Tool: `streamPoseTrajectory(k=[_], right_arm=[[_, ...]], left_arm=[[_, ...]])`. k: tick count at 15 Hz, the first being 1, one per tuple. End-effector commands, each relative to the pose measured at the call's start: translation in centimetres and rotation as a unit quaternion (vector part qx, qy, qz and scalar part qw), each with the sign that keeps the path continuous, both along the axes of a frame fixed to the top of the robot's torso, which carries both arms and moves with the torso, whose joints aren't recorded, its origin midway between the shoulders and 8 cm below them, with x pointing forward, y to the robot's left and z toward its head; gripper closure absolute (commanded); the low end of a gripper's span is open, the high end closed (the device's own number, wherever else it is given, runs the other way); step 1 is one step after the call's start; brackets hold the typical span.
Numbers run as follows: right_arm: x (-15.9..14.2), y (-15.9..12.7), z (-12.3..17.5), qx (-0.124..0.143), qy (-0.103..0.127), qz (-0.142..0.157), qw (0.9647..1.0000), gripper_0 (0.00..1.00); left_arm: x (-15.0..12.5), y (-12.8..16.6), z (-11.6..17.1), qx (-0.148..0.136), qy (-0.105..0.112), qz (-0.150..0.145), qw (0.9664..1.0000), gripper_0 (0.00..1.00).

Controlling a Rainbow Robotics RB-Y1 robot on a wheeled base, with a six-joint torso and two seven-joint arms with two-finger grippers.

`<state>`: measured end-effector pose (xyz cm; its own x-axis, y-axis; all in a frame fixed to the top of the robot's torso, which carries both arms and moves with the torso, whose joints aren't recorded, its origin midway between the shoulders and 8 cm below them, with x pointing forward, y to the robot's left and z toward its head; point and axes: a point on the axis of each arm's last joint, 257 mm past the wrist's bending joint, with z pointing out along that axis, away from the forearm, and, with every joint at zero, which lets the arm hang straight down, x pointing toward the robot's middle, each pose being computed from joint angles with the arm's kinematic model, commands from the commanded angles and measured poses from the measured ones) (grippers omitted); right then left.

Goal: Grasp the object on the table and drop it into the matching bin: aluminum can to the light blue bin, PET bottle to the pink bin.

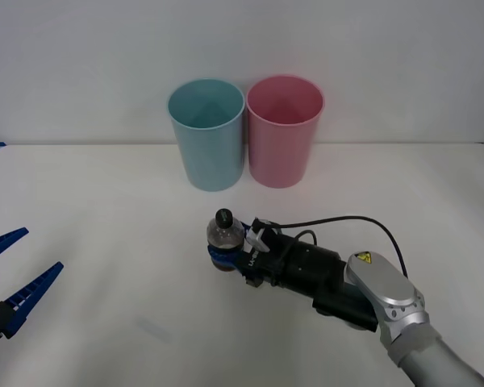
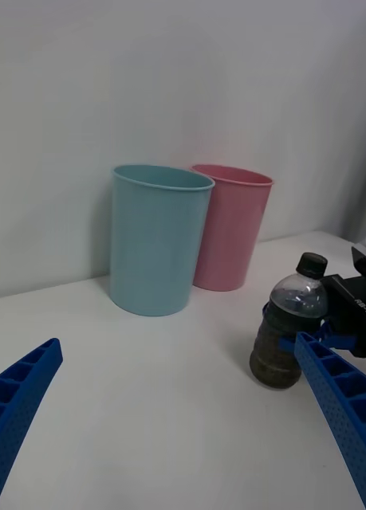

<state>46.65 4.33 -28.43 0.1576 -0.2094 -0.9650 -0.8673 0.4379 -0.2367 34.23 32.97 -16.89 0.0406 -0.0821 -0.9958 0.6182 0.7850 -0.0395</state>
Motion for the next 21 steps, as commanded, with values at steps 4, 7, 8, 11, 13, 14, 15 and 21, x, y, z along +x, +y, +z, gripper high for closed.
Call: streamPoseTrajectory(k=[4,7,8,11,13,14,15,21], right_arm=[[0.2,-1.0,1.7,0.023,0.004,0.003,0.9997,1.00],[0.1,-3.3,3.8,0.049,0.009,-0.002,0.9987,1.00],[0.0,-4.3,4.4,0.060,0.019,-0.004,0.9980,1.00],[0.0,-6.5,6.8,0.091,0.036,-0.005,0.9952,1.00],[0.0,-7.5,8.4,0.111,0.054,-0.003,0.9923,1.00],[0.2,-8.3,9.8,0.124,0.056,-0.008,0.9907,1.00],[0.1,-8.8,10.8,0.134,0.060,-0.009,0.9890,1.00],[-0.7,-11.9,17.7,0.203,0.073,-0.023,0.9762,1.00]], left_arm=[[0.0,0.0,0.0,0.000,0.000,0.000,1.0000,0.00],[0.0,0.0,0.0,0.000,0.000,0.000,1.0000,0.00],[0.0,0.0,0.0,0.000,0.000,0.000,1.0000,0.00],[0.0,0.0,0.0,0.000,0.000,0.000,1.0000,0.00],[0.0,0.0,0.0,0.000,0.000,0.000,1.0000,0.00],[0.0,0.0,0.0,0.000,0.000,0.000,1.0000,0.00],[0.0,0.0,0.0,0.000,0.000,0.000,1.0000,0.00],[0.0,0.0,0.0,0.000,0.000,0.000,1.0000,0.00]])
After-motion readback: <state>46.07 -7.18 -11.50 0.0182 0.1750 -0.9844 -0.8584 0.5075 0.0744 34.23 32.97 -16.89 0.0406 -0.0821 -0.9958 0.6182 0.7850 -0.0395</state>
